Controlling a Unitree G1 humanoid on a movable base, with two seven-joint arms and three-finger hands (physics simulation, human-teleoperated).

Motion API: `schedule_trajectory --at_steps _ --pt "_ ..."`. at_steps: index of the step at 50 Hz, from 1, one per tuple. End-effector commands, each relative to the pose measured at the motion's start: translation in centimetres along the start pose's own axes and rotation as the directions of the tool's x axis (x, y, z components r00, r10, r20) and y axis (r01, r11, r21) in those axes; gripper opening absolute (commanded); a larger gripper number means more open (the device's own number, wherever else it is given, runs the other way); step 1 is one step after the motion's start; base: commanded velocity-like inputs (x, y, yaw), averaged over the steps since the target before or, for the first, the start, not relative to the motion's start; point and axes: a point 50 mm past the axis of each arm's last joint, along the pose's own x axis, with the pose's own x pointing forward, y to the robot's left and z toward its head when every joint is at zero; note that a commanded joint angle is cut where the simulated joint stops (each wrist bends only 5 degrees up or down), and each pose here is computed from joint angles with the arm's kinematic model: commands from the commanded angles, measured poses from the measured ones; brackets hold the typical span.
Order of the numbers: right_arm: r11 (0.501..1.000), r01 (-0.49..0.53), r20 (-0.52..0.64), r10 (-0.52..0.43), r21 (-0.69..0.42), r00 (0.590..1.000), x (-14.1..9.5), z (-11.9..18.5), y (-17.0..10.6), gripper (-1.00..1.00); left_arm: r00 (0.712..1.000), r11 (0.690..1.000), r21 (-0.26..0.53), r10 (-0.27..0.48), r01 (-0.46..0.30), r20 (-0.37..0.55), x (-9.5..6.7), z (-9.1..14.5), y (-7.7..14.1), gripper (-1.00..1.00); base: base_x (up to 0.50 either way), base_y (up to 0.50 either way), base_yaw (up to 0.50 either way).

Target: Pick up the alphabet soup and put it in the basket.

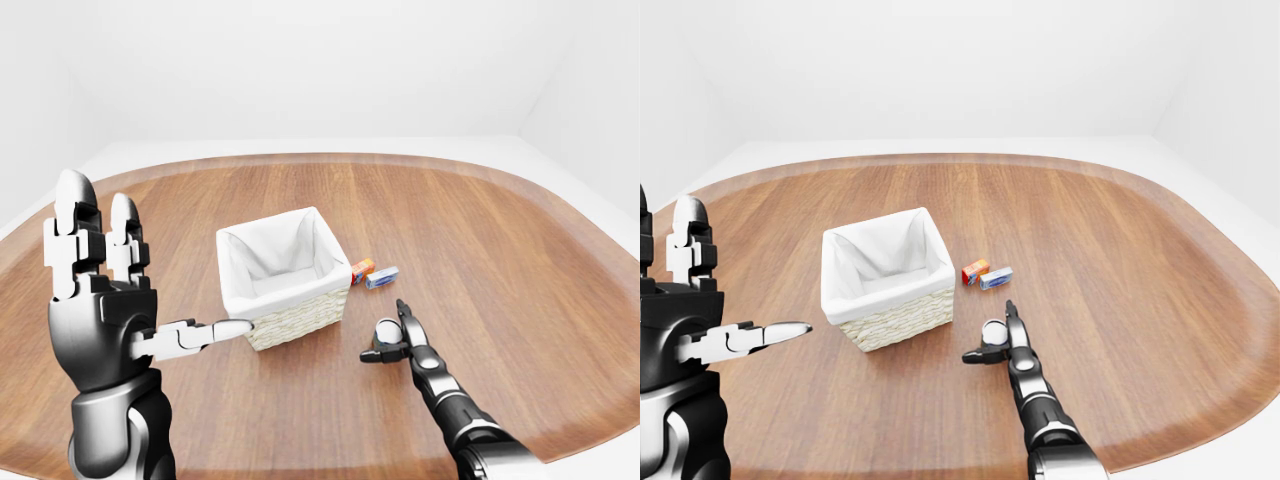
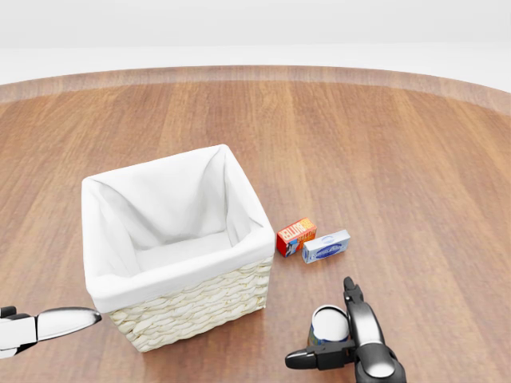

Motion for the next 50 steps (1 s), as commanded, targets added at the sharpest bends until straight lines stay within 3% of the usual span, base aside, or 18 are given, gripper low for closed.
schedule_trajectory --at_steps 1,21,22,23,24,25,50 --pt "1.000 -0.020 -0.154 0.021 0.004 0.988 -0.4 -3.1 0.8 1.00 1.000 1.000 -0.001 -0.004 0.004 0.002 0.0 0.0 -0.1 1.00 0.01 0.00 0.00" --pt "0.998 -0.017 -0.188 0.006 -0.058 0.982 -0.7 -3.8 1.7 1.00 1.000 1.000 -0.001 -0.006 0.006 -0.001 -0.2 0.1 -0.2 1.00 0.00 0.00 0.00" --pt "0.998 -0.008 -0.189 -0.005 -0.066 0.982 -0.7 -3.9 1.7 0.80 1.000 1.000 -0.001 -0.006 0.006 0.000 -0.2 0.1 -0.2 1.00 0.00 0.00 0.00" --pt "0.997 -0.001 -0.189 -0.012 -0.072 0.982 -0.7 -3.9 1.6 -0.03 1.000 1.000 -0.001 -0.007 0.007 0.001 -0.2 0.2 -0.2 1.00 0.00 0.00 0.00" --pt "0.997 0.000 -0.190 -0.014 -0.074 0.982 -0.8 -3.9 1.6 -0.67 1.000 1.000 -0.001 -0.007 0.007 0.002 -0.2 0.2 -0.2 1.00 0.00 0.00 0.00" --pt "0.997 0.000 -0.191 -0.016 -0.082 0.982 -0.8 -4.0 1.7 -1.00 1.000 1.000 0.000 -0.008 0.008 0.002 -0.3 0.3 -0.2 1.00 0.00 0.00 0.00" --pt "0.996 0.000 -0.191 -0.017 -0.090 0.981 -0.8 -4.1 1.6 -1.00 1.000 1.000 -0.004 -0.010 0.010 -0.016 -0.4 -0.1 -0.1 1.00 0.00 0.00 0.00"
